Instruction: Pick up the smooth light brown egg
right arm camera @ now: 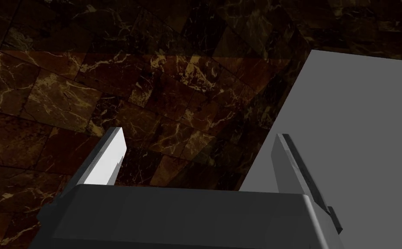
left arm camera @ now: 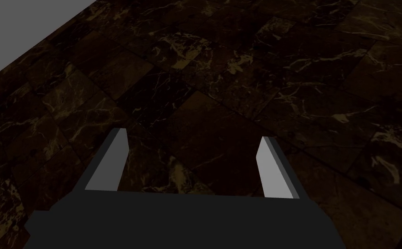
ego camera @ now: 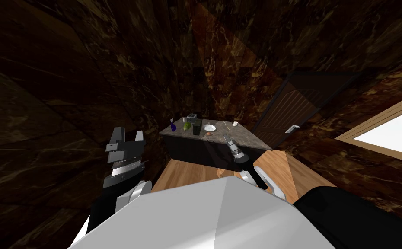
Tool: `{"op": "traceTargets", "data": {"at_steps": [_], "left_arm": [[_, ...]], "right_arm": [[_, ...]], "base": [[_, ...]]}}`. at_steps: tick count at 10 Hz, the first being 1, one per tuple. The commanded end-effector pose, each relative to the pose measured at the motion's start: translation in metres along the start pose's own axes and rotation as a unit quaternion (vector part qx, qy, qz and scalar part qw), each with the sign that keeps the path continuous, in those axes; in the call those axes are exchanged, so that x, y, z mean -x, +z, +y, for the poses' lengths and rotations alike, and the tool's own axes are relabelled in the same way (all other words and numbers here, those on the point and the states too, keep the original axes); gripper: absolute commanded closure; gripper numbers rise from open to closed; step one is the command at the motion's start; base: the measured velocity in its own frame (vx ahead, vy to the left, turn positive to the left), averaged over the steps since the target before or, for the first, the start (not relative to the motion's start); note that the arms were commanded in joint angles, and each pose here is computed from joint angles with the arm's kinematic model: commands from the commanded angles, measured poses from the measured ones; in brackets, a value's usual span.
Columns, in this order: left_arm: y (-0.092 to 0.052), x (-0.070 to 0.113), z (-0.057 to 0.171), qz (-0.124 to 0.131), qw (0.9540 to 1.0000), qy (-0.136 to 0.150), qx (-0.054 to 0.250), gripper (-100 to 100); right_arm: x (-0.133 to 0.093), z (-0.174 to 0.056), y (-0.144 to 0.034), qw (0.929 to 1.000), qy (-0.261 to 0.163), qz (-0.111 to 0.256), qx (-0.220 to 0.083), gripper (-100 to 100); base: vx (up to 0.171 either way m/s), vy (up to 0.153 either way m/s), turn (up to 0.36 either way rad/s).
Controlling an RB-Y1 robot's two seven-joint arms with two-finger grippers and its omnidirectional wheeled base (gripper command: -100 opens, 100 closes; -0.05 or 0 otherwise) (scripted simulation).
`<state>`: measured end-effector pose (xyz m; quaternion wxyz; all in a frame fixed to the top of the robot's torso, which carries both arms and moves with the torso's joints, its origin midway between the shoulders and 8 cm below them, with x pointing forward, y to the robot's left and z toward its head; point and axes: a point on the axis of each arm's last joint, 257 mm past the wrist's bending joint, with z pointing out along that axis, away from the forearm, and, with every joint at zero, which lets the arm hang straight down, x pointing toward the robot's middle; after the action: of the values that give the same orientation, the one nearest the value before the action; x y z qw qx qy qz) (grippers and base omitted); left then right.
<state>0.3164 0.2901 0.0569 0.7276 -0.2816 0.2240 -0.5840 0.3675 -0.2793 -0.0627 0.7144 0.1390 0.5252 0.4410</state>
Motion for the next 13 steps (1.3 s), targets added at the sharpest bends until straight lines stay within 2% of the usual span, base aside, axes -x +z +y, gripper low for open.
{"op": "traceTargets", "data": {"at_steps": [1, 2, 3, 4, 6, 7, 8, 9, 10, 11, 12, 13], "left_arm": [[0.0, 0.0, 0.0, 0.0, 1.0, 0.0, 0.0, 0], [0.0, 0.0, 0.0, 0.0, 1.0, 0.0, 0.0, 0], [0.0, 0.0, 0.0, 0.0, 1.0, 0.0, 0.0, 0], [0.0, 0.0, 0.0, 0.0, 1.0, 0.0, 0.0, 0], [0.0, 0.0, 0.0, 0.0, 1.0, 0.0, 0.0, 0], [0.0, 0.0, 0.0, 0.0, 1.0, 0.0, 0.0, 0], [0.0, 0.0, 0.0, 0.0, 1.0, 0.0, 0.0, 0], [0.0, 0.0, 0.0, 0.0, 1.0, 0.0, 0.0, 0], [0.0, 0.0, 0.0, 0.0, 1.0, 0.0, 0.0, 0], [0.0, 0.0, 0.0, 0.0, 1.0, 0.0, 0.0, 0], [0.0, 0.0, 0.0, 0.0, 1.0, 0.0, 0.0, 0], [0.0, 0.0, 0.0, 0.0, 1.0, 0.0, 0.0, 0]], "right_arm": [[-0.006, -0.015, -0.005, 0.999, -0.035, 0.028, -0.011, -100], [-0.007, -0.015, -0.005, 0.9988, -0.037, 0.032, -0.009, -100], [-0.012, -0.027, -0.009, 0.9961, -0.067, 0.055, -0.018, -100], [-0.012, -0.027, -0.008, 0.9958, -0.069, 0.058, -0.017, -100], [-0.022, -0.054, -0.018, 0.9858, -0.128, 0.104, -0.033, -100], [-0.022, -0.054, -0.018, 0.9838, -0.135, 0.114, -0.03, -100], [-0.026, -0.068, -0.024, 0.9761, -0.165, 0.137, -0.037, -100], [-0.026, -0.068, -0.024, 0.9745, -0.169, 0.143, -0.035, -100], [-0.03, -0.082, -0.03, 0.9645, -0.201, 0.167, -0.04, -100], [-0.029, -0.082, -0.03, 0.9629, -0.204, 0.172, -0.039, -100], [-0.032, -0.097, -0.036, 0.9503, -0.237, 0.198, -0.043, -100], [-0.031, -0.097, -0.036, 0.9489, -0.239, 0.201, -0.041, -100]], "base": [[-0.031, 0.04, 0.07], [-0.021, 0.034, 0.031], [-0.003, 0.043, 0.08], [-0.007, 0.034, 0.04], [-0.016, 0.057, 0.1], [0.0, 0.049, 0.045], [0.023, 0.043, 0.085], [0.017, 0.035, 0.038], [0.018, 0.045, 0.08], [0.017, 0.038, 0.051], [0.029, 0.05, 0.105], [0.027, 0.036, 0.042]]}}
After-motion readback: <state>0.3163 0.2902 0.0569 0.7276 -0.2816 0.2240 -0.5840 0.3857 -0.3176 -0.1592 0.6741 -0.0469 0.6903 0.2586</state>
